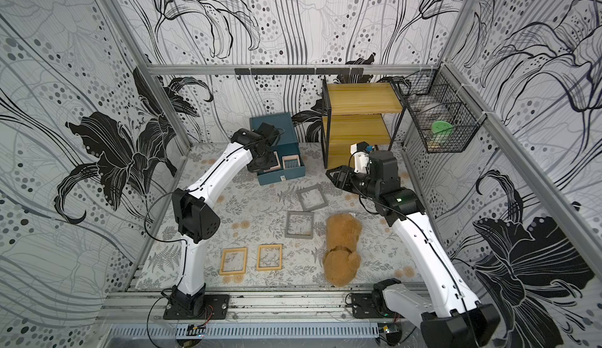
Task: Place the brooch boxes into the drawer by color
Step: Place the brooch box in the drawer.
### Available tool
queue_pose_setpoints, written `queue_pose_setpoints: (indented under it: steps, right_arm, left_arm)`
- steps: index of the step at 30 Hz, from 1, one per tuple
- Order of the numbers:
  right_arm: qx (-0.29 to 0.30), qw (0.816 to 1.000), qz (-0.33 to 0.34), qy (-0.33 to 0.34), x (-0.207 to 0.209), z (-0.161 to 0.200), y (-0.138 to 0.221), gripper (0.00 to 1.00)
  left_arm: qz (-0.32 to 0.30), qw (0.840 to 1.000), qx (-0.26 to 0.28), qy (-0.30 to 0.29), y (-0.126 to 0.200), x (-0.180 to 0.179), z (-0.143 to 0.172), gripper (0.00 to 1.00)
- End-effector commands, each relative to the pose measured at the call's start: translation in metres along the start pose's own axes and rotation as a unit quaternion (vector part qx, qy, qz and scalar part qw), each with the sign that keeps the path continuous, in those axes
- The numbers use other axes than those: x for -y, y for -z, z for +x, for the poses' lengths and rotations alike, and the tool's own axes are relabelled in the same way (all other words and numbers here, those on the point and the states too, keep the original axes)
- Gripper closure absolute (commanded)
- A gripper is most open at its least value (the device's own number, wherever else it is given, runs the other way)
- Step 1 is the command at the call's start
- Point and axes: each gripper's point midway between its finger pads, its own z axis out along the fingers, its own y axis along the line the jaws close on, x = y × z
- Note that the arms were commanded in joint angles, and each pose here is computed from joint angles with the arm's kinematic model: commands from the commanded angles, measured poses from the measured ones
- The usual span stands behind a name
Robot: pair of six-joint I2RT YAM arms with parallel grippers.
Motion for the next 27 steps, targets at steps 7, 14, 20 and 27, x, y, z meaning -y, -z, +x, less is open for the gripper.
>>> queue_pose_setpoints:
  steps: [7,14,20,27]
  right_arm:
    - [-0.017,1.000,-0.013,-0.018,0.003,0.006,-0.010,0.58]
    - [-0.020,0.999,-0.016,-0.023,0.003,0.003,-0.015,0.57]
    - [-0.031,0.998,-0.028,-0.043,0.004,0.005,-0.026,0.57]
    - [-0.056,0.994,-0.042,-0.081,0.009,0.016,-0.053,0.60]
  left_arm:
    - [0.010,1.000,0.000,-0.012,0.001,0.006,0.000,0.81]
    - [0.034,0.999,0.025,0.003,0.027,0.008,-0.014,0.54]
    - [0.089,0.992,0.072,0.059,0.066,0.007,-0.043,0.42]
    - [0.130,0.980,0.093,0.120,0.074,-0.016,-0.073,0.34]
